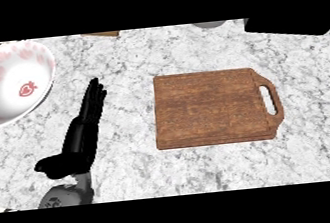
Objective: Pick the pear from the cutting board and place it in the pot
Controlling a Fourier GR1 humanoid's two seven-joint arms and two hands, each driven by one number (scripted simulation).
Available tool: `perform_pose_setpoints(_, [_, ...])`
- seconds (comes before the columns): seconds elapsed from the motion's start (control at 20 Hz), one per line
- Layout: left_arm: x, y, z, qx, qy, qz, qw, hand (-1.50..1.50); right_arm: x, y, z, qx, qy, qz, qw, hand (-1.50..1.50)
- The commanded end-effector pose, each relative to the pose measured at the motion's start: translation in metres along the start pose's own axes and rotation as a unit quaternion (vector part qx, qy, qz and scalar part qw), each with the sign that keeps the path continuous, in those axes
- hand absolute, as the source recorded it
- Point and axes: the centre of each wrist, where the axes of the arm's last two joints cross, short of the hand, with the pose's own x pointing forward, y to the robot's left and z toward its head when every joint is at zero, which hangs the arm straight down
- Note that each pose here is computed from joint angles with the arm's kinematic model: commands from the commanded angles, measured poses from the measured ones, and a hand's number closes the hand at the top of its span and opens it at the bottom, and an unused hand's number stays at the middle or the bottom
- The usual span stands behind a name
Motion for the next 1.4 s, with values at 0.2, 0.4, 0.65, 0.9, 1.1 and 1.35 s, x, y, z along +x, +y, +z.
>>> perform_pose_setpoints(0.2, [-0.002,0.000,-0.004,0.012,0.010,0.007,0.9999,0.00,0.011,-0.009,-0.017,-0.037,0.154,0.044,0.986,1.50])
perform_pose_setpoints(0.4, [-0.007,0.005,0.002,0.021,0.016,-0.004,0.9996,0.00,0.012,-0.001,-0.012,-0.030,0.165,0.045,0.985,1.50])
perform_pose_setpoints(0.65, [-0.016,0.015,0.012,0.051,0.022,-0.009,0.9984,0.00,-0.001,0.018,-0.014,-0.034,0.177,0.042,0.983,1.50])
perform_pose_setpoints(0.9, [-0.019,0.019,0.009,0.058,0.031,-0.003,0.9978,0.00,-0.001,0.027,-0.006,-0.012,0.183,0.046,0.982,1.50])
perform_pose_setpoints(1.1, [-0.014,0.028,0.011,0.067,0.024,-0.010,0.9974,0.00,-0.032,0.067,-0.010,0.043,0.196,0.034,0.979,1.50])
perform_pose_setpoints(1.35, [-0.018,0.030,0.016,0.067,0.020,-0.013,0.9975,0.00,-0.048,0.092,-0.002,0.084,0.210,0.029,0.974,1.50])
